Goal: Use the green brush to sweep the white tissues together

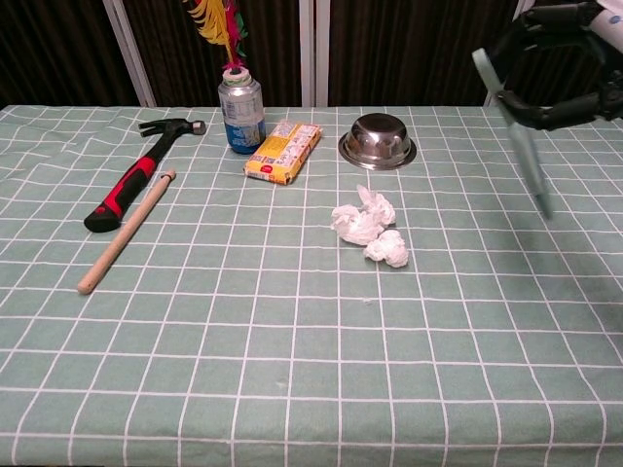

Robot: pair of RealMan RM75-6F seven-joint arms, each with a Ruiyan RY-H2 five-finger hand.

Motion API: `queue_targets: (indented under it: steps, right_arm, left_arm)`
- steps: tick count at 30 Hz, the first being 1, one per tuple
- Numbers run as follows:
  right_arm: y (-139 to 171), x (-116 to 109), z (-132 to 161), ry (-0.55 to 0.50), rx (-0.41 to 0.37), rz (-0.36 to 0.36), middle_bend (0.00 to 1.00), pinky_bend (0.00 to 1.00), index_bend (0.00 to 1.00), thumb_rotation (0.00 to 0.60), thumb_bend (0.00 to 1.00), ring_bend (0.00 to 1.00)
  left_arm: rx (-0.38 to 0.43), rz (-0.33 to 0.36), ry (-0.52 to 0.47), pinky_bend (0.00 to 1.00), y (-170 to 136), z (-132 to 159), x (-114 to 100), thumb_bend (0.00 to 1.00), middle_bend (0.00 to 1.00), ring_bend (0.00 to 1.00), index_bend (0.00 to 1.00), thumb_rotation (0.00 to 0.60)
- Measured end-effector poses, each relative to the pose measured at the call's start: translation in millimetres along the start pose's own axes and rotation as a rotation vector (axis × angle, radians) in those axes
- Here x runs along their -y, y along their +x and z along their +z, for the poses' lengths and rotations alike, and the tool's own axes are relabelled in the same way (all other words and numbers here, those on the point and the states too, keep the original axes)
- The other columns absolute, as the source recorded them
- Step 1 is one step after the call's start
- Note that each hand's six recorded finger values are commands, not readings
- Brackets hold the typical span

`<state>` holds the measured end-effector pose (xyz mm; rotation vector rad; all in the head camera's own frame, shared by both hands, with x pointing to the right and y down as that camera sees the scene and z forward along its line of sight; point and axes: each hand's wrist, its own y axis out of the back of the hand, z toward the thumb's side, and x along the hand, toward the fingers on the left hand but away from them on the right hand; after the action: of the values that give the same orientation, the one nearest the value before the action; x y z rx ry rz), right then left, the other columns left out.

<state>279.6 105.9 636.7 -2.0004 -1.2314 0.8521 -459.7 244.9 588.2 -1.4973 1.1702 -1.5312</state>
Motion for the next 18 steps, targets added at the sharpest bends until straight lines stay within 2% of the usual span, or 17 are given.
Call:
queue_targets:
  steps: [3, 6, 9, 12, 15, 18]
  right_arm:
    - [7, -7, -22, 0.146, 0.037, 0.106, 0.55, 0.00, 0.53, 0.600, 0.56, 0.15]
    - [13, 4, -41, 0.243, 0.075, 0.222, 0.52, 0.00, 0.51, 0.600, 0.53, 0.12]
    - [15, 16, -59, 0.326, 0.099, 0.297, 0.50, 0.00, 0.46, 0.600, 0.53, 0.10]
    - [13, 29, -71, 0.419, 0.107, 0.336, 0.45, 0.00, 0.36, 0.600, 0.52, 0.06]
    - [12, 42, -75, 0.494, 0.107, 0.372, 0.34, 0.00, 0.19, 0.600, 0.52, 0.01]
    - [14, 52, -77, 0.535, 0.125, 0.402, 0.22, 0.00, 0.04, 0.600, 0.52, 0.00]
  left_arm:
    - [0.002, -0.004, 0.000, 0.10, 0, 1, 1, 0.11, 0.19, 0.11, 0.23, 0.600]
    - [0.008, -0.011, 0.005, 0.10, 0, 3, 3, 0.11, 0.19, 0.11, 0.23, 0.600]
    - [0.008, -0.014, 0.005, 0.10, 0, 4, 4, 0.11, 0.19, 0.11, 0.23, 0.600]
    - [0.001, -0.016, 0.008, 0.10, 0, 2, 4, 0.11, 0.19, 0.11, 0.23, 0.600]
    - [-0.001, -0.018, 0.010, 0.10, 1, 2, 4, 0.11, 0.19, 0.11, 0.23, 0.600]
    - [-0.003, -0.021, 0.008, 0.10, 1, 1, 6, 0.11, 0.19, 0.11, 0.23, 0.600]
